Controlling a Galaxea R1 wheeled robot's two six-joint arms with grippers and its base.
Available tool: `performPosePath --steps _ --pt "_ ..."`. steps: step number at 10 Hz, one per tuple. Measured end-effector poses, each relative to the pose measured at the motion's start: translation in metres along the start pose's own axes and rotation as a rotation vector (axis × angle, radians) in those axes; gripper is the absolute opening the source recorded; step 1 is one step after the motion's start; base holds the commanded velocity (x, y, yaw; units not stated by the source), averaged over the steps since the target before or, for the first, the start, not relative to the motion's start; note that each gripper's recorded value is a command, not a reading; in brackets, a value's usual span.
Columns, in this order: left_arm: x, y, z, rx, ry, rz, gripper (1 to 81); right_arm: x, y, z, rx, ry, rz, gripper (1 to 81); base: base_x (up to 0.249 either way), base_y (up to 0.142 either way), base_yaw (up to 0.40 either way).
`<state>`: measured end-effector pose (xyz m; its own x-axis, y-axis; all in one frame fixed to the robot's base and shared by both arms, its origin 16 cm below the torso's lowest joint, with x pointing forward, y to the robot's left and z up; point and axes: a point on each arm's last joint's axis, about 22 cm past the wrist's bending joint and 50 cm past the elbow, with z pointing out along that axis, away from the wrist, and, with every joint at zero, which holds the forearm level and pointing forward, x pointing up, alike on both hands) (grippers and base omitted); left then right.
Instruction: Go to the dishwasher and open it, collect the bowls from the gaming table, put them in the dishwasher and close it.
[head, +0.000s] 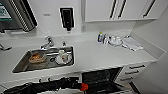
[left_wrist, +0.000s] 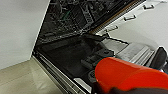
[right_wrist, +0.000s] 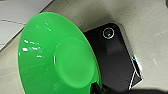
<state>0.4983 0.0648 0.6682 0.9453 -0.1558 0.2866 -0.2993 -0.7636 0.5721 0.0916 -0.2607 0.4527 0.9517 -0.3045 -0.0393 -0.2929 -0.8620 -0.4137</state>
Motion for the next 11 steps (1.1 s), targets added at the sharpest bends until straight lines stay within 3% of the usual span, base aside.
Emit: performPosePath --steps 3,4,6,8,9,11 --pt "0.024 0.012 0.009 0.012 0.009 0.024 1.0 0.0 0.0 0.0 0.001 0.0 0.0 1.0 0.0 0.0 0.0" --pt "0.028 0.022 0.014 0.004 0.01 0.033 1.0 0.0 0.0 0.0 0.001 0.0 0.0 1.0 0.0 0.0 0.0" --pt "0.031 0.035 0.028 -0.004 0.006 0.038 1.0 -0.001 -0.002 0.001 0.003 0.0 -0.001 1.0 0.0 0.0 0.0" --pt "0.036 0.04 0.04 0.006 0.008 0.039 1.0 -0.001 -0.005 0.003 0.006 -0.001 0.0 1.0 0.0 0.0 0.0" --pt "0.04 0.044 0.046 0.014 0.013 0.058 1.0 -0.001 -0.005 0.003 0.005 -0.001 0.0 1.0 0.0 0.0 0.0" --pt "0.045 0.055 0.055 0.038 0.03 0.177 1.0 -0.001 -0.003 0.005 -0.002 0.0 -0.001 1.0 0.0 0.0 0.0"
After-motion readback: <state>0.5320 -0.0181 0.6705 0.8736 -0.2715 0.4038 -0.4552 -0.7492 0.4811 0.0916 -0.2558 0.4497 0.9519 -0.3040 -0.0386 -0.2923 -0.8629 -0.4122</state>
